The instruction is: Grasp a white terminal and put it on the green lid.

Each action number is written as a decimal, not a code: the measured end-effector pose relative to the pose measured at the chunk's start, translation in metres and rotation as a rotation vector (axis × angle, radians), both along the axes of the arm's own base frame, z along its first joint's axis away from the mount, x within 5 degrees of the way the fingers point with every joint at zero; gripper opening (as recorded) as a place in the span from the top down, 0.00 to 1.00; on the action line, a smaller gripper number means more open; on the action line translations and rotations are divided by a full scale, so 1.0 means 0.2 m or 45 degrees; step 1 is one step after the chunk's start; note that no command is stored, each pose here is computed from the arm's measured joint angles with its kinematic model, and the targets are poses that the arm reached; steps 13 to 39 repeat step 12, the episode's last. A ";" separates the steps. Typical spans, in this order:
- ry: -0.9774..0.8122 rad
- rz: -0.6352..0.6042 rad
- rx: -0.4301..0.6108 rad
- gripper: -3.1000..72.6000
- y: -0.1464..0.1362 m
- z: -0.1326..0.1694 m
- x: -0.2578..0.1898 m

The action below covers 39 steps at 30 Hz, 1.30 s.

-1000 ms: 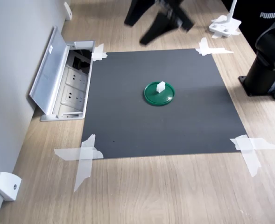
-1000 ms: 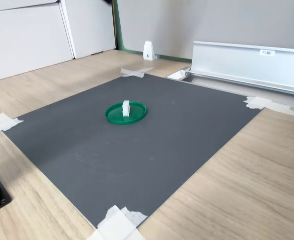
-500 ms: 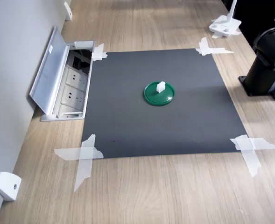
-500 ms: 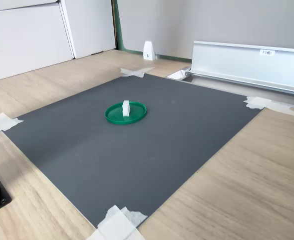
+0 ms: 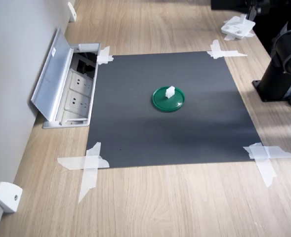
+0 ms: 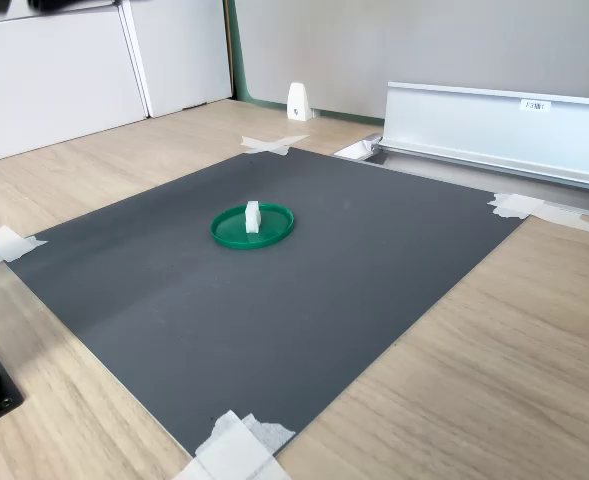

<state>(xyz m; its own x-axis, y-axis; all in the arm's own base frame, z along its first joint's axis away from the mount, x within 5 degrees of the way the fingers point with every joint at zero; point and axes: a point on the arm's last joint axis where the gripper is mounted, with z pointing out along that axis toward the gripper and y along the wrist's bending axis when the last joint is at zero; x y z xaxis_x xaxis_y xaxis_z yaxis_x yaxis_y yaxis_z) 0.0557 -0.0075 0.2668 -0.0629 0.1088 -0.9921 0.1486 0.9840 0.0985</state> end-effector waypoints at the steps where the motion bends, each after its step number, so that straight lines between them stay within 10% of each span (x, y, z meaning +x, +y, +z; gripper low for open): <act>1: 0.008 0.001 0.001 0.97 0.00 -0.02 -0.01; 39: 0.011 -0.001 -0.002 0.97 0.01 -0.15 -0.05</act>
